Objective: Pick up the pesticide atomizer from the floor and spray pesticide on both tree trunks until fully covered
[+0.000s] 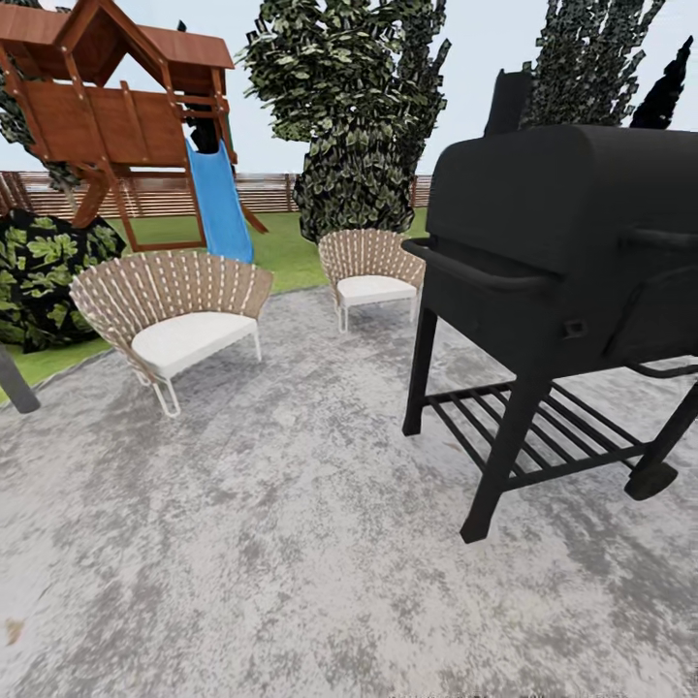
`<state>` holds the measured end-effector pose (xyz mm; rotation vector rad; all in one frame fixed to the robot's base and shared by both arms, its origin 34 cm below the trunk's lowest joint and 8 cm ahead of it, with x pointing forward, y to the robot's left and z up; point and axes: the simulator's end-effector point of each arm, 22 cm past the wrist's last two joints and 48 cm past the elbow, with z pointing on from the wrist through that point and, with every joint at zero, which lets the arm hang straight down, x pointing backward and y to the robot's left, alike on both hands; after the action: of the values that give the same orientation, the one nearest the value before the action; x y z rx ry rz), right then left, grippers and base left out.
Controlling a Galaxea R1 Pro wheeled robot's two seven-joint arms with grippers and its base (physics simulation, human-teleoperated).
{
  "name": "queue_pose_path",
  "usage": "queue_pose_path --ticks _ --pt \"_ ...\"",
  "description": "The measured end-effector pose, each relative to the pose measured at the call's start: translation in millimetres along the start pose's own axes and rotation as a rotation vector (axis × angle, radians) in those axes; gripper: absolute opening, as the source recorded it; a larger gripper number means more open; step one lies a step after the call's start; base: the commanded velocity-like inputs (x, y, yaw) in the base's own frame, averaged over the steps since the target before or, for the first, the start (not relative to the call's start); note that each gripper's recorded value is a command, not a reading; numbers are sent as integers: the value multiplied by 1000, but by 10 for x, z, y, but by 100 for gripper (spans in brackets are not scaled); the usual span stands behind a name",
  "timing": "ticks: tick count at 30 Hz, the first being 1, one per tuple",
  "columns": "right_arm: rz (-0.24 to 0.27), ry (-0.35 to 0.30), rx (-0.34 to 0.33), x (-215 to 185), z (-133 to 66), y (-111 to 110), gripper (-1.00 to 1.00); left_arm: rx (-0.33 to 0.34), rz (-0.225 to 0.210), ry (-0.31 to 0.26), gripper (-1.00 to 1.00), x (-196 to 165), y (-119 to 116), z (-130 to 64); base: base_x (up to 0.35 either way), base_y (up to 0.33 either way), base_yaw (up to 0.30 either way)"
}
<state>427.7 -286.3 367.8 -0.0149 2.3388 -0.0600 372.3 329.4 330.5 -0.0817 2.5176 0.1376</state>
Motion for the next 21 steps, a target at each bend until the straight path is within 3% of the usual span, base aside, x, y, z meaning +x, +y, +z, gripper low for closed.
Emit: queue_pose_path --ticks 21 --pt "-1 6 0 25 -5 1 100 4 9 0 100 0 -7 0 0 0 -269"
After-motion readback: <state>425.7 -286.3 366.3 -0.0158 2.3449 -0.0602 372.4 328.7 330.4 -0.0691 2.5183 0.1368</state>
